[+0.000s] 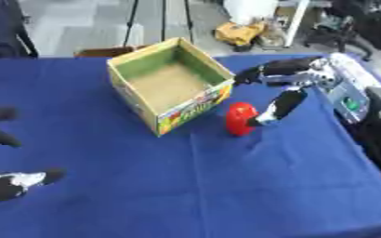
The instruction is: Pick up objects on the table and place them in the box.
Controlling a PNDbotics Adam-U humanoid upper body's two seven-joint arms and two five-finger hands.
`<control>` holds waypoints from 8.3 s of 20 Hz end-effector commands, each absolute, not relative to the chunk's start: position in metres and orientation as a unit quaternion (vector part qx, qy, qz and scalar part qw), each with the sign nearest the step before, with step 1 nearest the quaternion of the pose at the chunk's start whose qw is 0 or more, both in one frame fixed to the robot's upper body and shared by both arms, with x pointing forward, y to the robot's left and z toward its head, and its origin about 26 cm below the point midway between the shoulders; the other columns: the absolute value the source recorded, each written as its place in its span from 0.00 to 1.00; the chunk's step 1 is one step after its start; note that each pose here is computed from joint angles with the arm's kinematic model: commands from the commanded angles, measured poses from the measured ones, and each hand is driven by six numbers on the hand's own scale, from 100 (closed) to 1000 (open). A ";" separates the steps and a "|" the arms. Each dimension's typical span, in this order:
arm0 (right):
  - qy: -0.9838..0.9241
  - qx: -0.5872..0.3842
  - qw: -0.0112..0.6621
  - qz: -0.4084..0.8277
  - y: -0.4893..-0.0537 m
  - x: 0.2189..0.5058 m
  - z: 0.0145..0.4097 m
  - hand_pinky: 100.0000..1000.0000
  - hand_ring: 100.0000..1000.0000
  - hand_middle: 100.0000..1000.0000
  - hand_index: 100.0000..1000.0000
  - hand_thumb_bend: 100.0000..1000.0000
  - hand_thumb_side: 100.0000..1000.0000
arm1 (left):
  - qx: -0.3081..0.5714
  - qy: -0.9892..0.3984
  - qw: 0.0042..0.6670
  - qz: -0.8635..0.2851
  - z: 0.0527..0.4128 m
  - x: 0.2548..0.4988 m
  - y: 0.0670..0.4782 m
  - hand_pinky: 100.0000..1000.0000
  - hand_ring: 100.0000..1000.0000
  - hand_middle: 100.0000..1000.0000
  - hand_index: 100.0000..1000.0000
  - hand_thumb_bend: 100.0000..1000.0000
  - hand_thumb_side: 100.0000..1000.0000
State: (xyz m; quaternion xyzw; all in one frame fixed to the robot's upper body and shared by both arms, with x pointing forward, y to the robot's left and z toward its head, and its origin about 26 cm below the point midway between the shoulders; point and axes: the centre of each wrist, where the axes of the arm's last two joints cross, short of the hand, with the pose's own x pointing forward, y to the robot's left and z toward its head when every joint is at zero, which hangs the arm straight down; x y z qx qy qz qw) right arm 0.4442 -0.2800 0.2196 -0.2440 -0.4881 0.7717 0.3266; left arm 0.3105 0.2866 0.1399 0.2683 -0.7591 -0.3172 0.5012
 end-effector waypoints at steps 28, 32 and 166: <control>-0.404 -0.208 0.321 0.831 -0.292 0.461 0.215 0.79 0.89 1.00 1.00 0.40 0.63 | 0.258 -0.805 0.433 -0.314 0.155 0.293 0.262 0.54 0.37 0.54 0.74 1.00 0.70; -0.399 -0.208 0.334 0.828 -0.296 0.465 0.211 0.78 0.88 0.99 1.00 0.39 0.63 | 0.235 -0.822 0.441 -0.273 0.141 0.296 0.262 0.54 0.36 0.52 0.74 1.00 0.72; -0.582 -0.429 0.229 0.652 -0.303 0.463 0.292 0.80 0.85 0.96 1.00 0.28 0.40 | 0.159 -0.853 0.463 -0.181 0.109 0.306 0.265 0.54 0.27 0.48 0.72 1.00 0.73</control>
